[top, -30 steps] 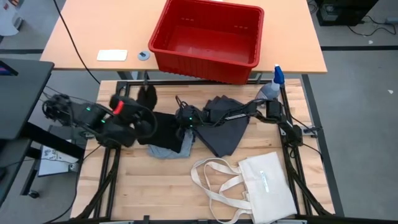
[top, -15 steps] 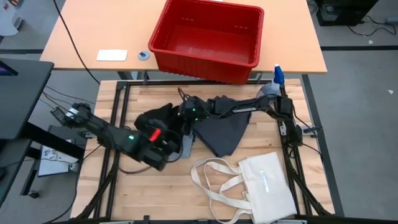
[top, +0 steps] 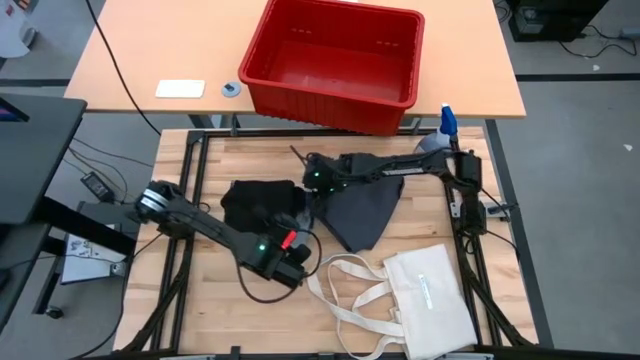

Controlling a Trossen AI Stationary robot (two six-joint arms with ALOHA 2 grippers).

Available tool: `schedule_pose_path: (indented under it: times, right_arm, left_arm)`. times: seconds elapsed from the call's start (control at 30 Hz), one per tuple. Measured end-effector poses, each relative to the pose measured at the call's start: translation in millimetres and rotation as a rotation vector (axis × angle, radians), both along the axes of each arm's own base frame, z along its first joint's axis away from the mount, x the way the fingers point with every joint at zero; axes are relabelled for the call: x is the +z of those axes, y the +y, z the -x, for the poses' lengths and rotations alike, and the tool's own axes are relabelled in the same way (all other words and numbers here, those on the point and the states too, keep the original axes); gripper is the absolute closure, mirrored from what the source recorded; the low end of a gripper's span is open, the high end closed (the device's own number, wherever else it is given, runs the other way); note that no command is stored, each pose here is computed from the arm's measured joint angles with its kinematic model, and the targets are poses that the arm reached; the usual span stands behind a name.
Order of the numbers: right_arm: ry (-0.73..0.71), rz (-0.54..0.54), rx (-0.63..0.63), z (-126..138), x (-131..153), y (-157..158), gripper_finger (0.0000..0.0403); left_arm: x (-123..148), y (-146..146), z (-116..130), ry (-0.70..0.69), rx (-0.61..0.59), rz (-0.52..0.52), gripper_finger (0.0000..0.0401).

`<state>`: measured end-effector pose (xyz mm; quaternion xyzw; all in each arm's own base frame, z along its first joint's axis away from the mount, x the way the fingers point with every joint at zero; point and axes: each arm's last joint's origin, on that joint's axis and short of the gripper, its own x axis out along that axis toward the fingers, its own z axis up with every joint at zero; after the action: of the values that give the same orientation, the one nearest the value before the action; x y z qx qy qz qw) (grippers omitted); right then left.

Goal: Fold laundry
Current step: Fold the black shirt

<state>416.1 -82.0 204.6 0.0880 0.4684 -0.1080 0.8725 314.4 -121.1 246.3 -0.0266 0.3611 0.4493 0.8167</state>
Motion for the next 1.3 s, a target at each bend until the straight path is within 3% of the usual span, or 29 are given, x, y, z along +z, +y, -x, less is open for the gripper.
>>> schedule_pose_path:
  times: [0.13, 0.23, 0.33, 0.43, 0.63, 0.77, 0.87, 0.97, 1.07, 1.2, 1.3]
  right_arm:
    - [0.148, 0.013, -0.011, 21.8, 8.6, -4.0, 0.0234]
    - [0.181, 0.003, -0.026, 33.0, 19.4, -6.8, 0.0234]
    - [0.180, -0.003, -0.033, 38.5, 27.8, -7.2, 0.0234]
    - [0.161, 0.002, -0.030, 44.6, 40.4, -5.1, 0.0234]
    - [0.172, 0.013, -0.045, 71.2, 69.8, -11.8, 0.0234]
    - [0.110, 0.026, -0.062, 85.6, 92.9, -13.1, 0.0234]
    - [0.067, 0.033, -0.067, 92.1, 105.1, -10.7, 0.0234]
    - [0.041, 0.027, -0.079, 96.3, 112.7, -6.4, 0.0234]
    - [0.037, 0.018, -0.075, 97.4, 112.0, -0.1, 0.0234]
    - [0.060, -0.001, -0.068, 97.4, 102.4, 9.2, 0.0234]
    - [0.014, -0.067, -0.033, 91.8, 90.1, 17.9, 0.0234]
  left_arm:
    - [-19.7, -0.6, -9.7, 0.057, 0.010, 0.022, 0.0384]
    - [-33.0, -1.0, -17.1, 0.112, 0.002, 0.089, 0.0367]
    - [-37.6, 2.8, -23.6, 0.178, -0.036, 0.223, 0.0316]
    - [-29.1, 6.9, -26.5, 0.218, -0.094, 0.267, 0.0246]
    - [56.7, 17.3, -18.8, 0.200, -0.285, 0.248, 0.0130]
    - [120.0, 36.0, 9.4, 0.181, -0.283, 0.127, 0.0110]
    - [141.4, 46.1, 37.5, 0.211, -0.264, 0.080, 0.0109]
    - [135.9, 45.9, 53.8, 0.220, -0.274, 0.080, 0.0108]
    - [112.6, 38.5, 63.9, 0.249, -0.288, 0.094, 0.0108]
    - [64.4, 25.0, 73.3, 0.466, -0.328, 0.229, 0.0108]
    - [46.1, 24.7, 83.9, 0.558, -0.248, 0.267, 0.0108]
